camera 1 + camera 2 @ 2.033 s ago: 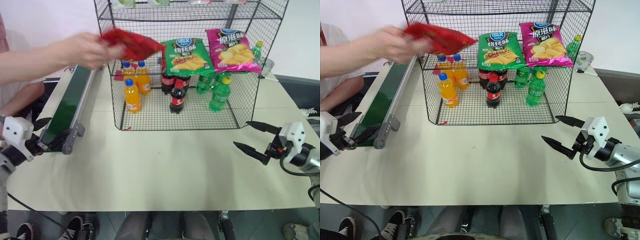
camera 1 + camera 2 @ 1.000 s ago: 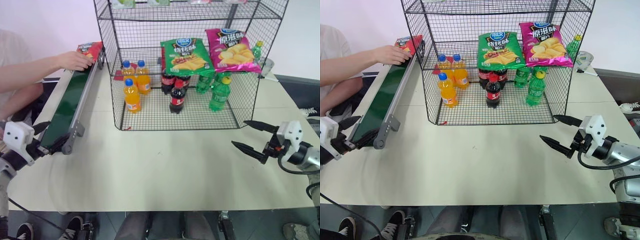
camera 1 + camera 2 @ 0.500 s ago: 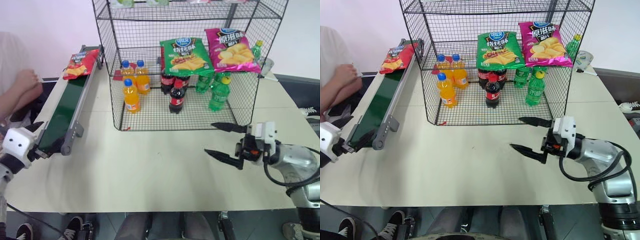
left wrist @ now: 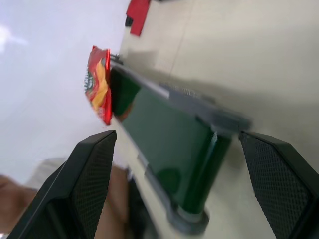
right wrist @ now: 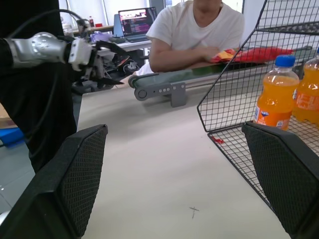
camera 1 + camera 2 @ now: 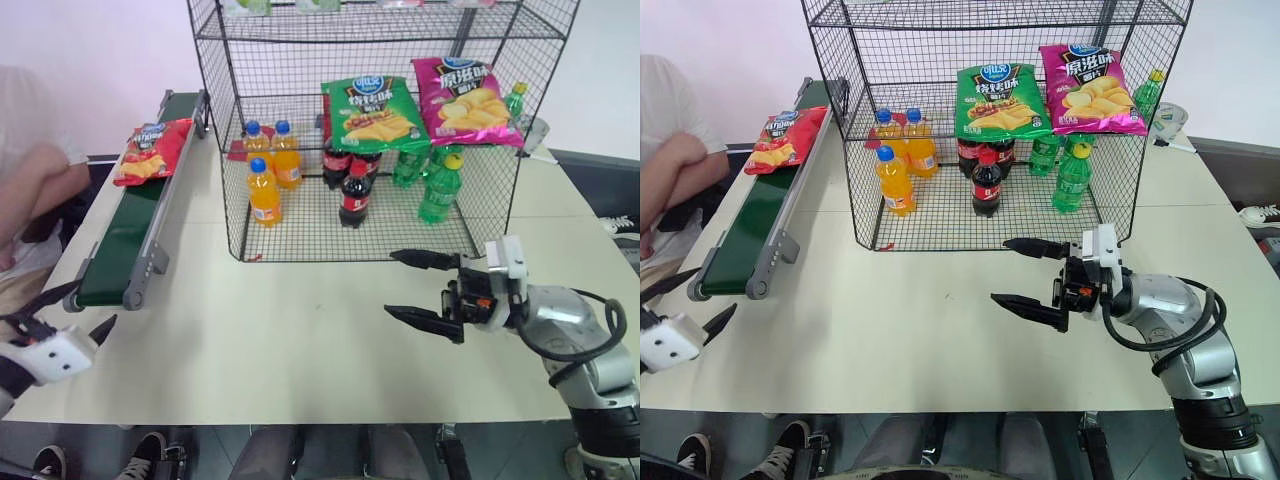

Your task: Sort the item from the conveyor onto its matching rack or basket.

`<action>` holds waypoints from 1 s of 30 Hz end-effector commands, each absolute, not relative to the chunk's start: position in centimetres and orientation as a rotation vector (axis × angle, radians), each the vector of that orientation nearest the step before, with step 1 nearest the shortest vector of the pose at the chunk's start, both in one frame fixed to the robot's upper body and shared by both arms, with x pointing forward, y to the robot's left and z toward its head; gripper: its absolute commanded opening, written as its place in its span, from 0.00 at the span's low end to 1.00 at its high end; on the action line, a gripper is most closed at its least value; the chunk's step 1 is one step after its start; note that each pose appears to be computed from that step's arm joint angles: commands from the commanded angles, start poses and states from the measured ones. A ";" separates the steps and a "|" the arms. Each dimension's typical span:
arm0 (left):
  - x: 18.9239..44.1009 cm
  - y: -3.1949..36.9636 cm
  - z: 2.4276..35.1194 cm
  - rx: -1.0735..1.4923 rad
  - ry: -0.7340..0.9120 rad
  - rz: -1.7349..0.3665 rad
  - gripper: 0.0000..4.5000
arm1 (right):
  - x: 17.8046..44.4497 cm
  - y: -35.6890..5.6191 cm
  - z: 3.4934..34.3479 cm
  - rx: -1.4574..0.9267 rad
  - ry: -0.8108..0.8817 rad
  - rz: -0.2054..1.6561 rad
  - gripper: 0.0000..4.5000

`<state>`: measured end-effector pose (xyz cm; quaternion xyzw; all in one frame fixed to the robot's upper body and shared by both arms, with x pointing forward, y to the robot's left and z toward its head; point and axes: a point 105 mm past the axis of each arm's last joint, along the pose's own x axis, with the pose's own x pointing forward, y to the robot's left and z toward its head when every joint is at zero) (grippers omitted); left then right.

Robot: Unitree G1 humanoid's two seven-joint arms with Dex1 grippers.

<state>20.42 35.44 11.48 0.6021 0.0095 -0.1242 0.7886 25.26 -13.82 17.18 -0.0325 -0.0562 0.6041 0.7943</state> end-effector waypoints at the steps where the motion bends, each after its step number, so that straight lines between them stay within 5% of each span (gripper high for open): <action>1: 19.4 37.2 12.2 1.430 0.007 -0.164 0.91 | 25.3 -13.6 17.9 -0.096 -0.154 1.314 1.00; 10: 20.1 40.3 9.9 1.470 0.081 -0.011 0.91 | 25.8 -13.3 17.8 -0.107 -0.158 1.309 1.00; 30: 22.2 39.3 8.6 1.468 0.013 -0.008 0.91 | 25.8 -13.3 17.8 -0.131 -0.155 1.292 1.00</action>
